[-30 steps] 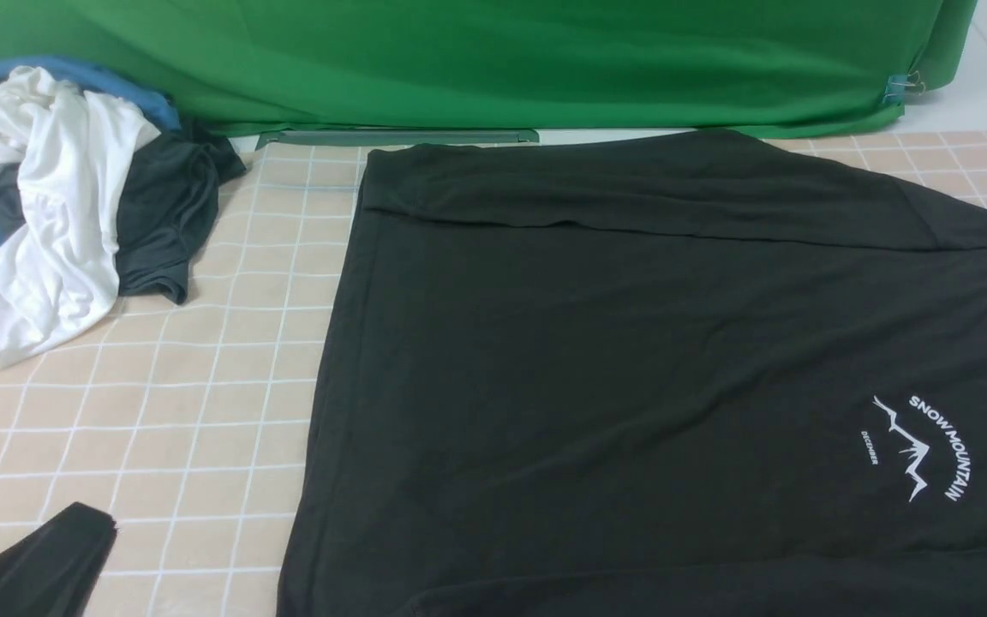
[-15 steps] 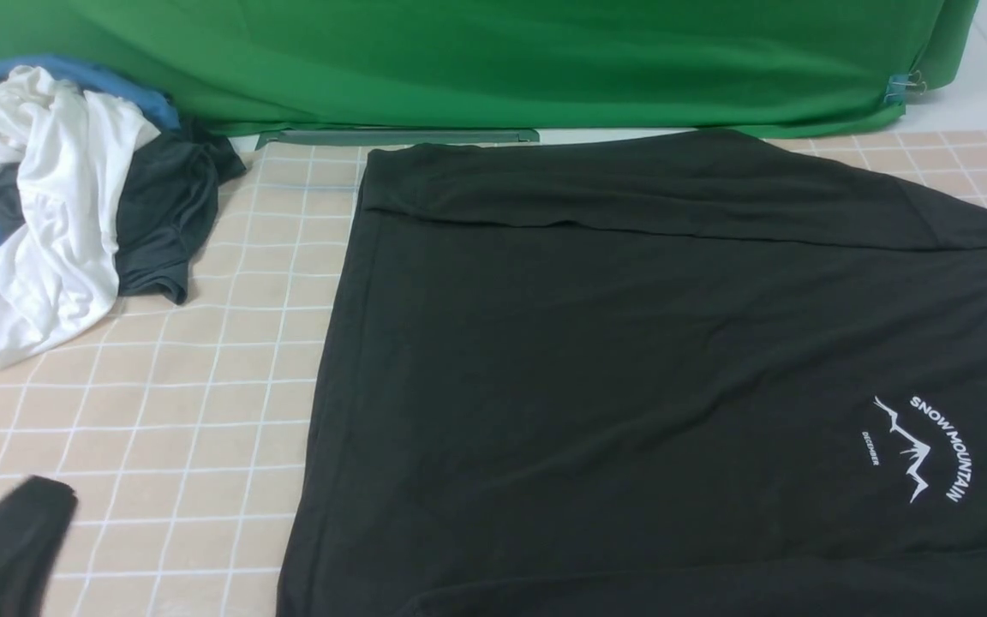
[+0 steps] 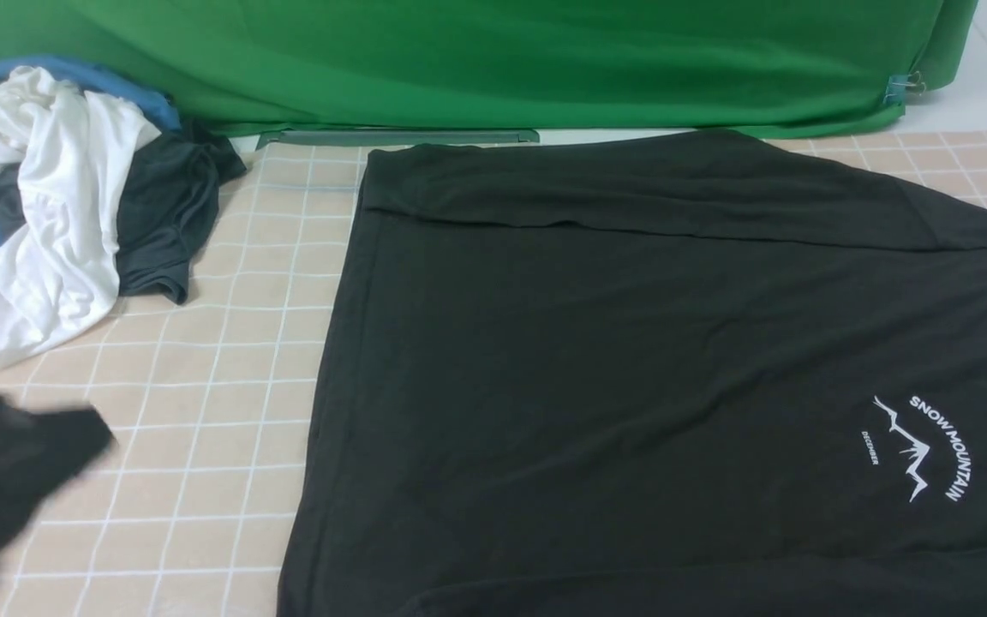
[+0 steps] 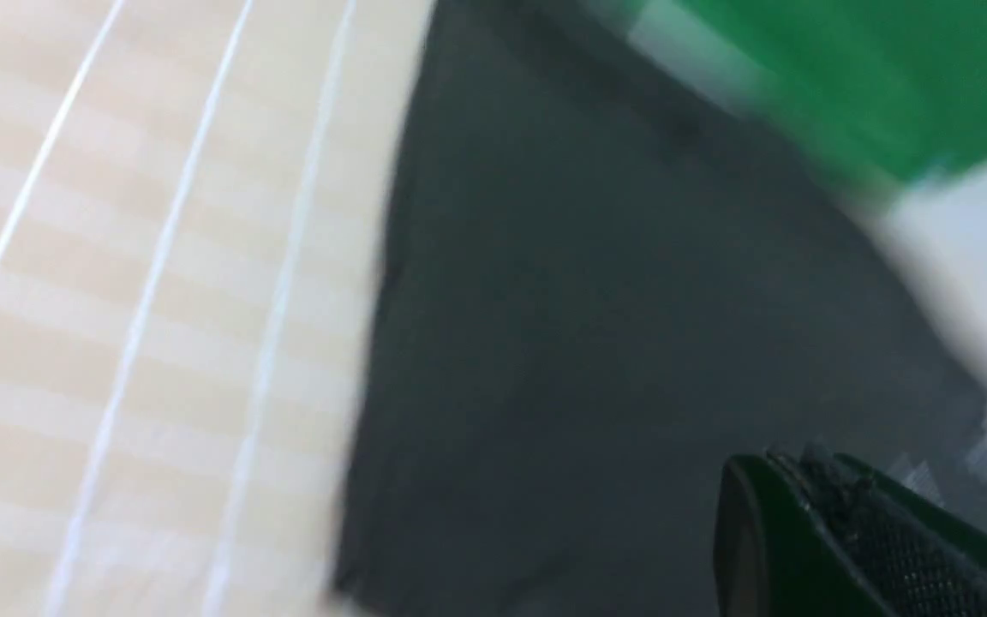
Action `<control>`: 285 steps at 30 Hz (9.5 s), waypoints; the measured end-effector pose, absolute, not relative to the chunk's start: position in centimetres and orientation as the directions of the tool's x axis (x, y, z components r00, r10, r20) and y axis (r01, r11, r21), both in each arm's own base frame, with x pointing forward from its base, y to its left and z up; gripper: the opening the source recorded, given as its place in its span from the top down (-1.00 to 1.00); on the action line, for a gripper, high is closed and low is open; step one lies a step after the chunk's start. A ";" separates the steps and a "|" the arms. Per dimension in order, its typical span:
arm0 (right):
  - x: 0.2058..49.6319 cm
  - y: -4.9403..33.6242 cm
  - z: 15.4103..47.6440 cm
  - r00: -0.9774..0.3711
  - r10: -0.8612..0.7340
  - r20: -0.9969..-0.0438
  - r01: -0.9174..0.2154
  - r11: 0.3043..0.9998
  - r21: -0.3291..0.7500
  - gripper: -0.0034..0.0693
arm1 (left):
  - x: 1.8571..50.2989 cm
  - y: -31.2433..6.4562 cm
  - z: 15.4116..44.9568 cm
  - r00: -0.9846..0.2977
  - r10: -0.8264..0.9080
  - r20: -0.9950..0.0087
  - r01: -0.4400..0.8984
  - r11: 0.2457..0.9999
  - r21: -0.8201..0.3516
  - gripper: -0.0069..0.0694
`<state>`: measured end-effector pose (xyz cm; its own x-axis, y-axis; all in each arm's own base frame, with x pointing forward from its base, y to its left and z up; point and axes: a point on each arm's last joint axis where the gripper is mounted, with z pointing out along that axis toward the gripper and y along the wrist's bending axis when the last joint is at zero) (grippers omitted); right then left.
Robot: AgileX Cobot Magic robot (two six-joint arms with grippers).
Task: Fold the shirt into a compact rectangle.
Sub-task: 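Grasp the left edge of the dark T-shirt lying flat on the table, then fold the left side of the black T-shirt inward over its body, then grab the top left corner of the dark shirt with the left gripper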
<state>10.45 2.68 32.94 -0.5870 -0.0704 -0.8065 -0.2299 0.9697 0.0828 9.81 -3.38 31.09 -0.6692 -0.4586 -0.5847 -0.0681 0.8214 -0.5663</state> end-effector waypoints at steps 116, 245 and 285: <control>14.7 2.9 30.0 -0.764 -0.208 -0.611 -0.259 0.966 -0.005 0.36 | 47.4 -13.1 23.5 -0.827 -0.245 -0.506 -0.022 0.914 -0.406 -0.67; 15.7 3.0 30.8 -0.681 -0.161 -0.714 -0.230 0.973 0.000 0.26 | 55.8 -15.4 14.8 -0.670 -0.670 -0.318 -0.315 0.645 -0.696 0.32; 16.0 3.0 31.1 -0.652 -0.147 -0.744 -0.222 0.975 0.002 0.25 | 53.9 -11.8 19.1 -0.786 -0.515 -0.343 -0.312 0.808 -0.499 0.21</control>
<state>15.98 3.04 31.12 -0.6522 -0.1470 -0.7437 -0.2218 0.9751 0.0018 53.88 -11.78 19.07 -0.7859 -0.5147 -0.3428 -0.3116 0.8084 -0.4994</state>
